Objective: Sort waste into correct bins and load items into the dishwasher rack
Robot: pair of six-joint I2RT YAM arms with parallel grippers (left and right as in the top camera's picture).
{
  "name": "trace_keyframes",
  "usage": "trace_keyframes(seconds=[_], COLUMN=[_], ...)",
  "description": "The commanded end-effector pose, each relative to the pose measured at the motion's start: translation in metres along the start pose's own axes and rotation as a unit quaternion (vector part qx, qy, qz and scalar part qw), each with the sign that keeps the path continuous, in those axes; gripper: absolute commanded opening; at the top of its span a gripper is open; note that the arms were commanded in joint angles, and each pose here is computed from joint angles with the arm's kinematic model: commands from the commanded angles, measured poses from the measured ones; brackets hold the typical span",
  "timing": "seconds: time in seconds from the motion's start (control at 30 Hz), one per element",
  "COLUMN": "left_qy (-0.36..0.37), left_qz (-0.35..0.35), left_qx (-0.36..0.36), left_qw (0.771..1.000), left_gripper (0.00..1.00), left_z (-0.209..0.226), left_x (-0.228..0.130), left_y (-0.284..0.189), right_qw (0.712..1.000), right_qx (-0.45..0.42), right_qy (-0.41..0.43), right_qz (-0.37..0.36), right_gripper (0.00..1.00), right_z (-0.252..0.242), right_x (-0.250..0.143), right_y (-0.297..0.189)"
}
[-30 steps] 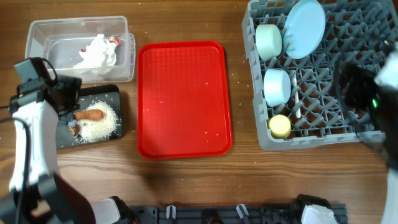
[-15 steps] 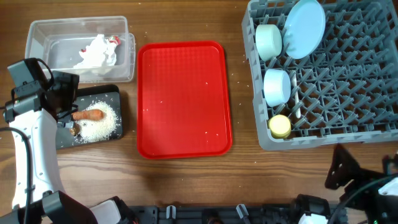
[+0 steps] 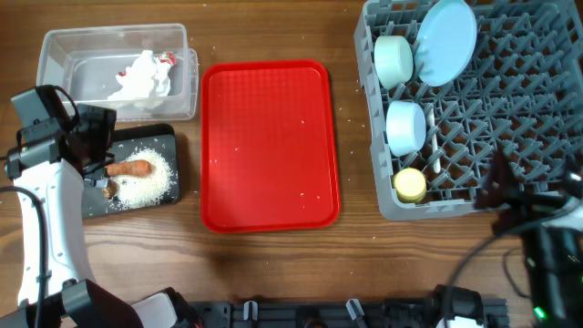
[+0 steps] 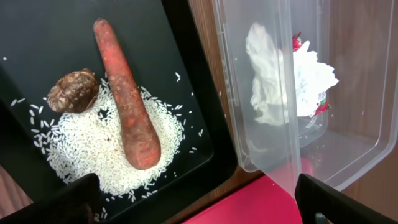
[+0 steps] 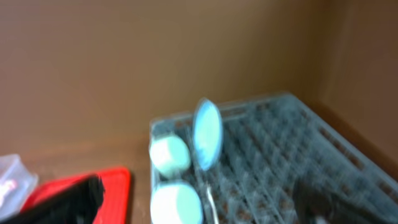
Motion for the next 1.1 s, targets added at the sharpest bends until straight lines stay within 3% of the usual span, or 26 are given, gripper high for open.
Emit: trace_keyframes(seconds=[0.0,0.2,0.43,0.57,1.07], left_qy=[0.006,0.006,0.006,0.006,0.006], left_qz=[-0.004,-0.004,-0.004,-0.004,-0.004], left_qx=[-0.004,-0.004,-0.004,-0.004,-0.004], left_qw=[1.0,1.0,1.0,1.0,1.0], left_gripper=[1.0,1.0,1.0,1.0,1.0], left_z=[-0.002,-0.002,-0.002,-0.002,-0.002], left_x=[0.003,0.003,0.003,0.003,0.003], left_y=[-0.002,-0.002,-0.002,-0.002,-0.002], right_qw=[0.996,0.996,0.995,0.989,0.989], right_qx=[0.088,0.082,0.081,0.092,0.092], right_qy=[0.005,0.034,0.057,0.114,0.113], right_qz=[0.005,-0.029,-0.004,-0.019,-0.018], right_gripper=[1.0,1.0,1.0,1.0,1.0], right_z=[0.001,-0.03,-0.052,-0.05,-0.05], right_x=[-0.061,-0.139,-0.209,-0.205,-0.205], right_y=[0.028,0.052,0.064,0.064,0.064])
Point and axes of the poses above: each gripper's point midway between its finger pads, its own y axis out along the fingers, its own z axis along the line the jaws close on, x = y × z, the point moved 3 cm from there along -y, back along the fingers, and after that the axes turned 15 degrees about y, right-handed, at the moved point
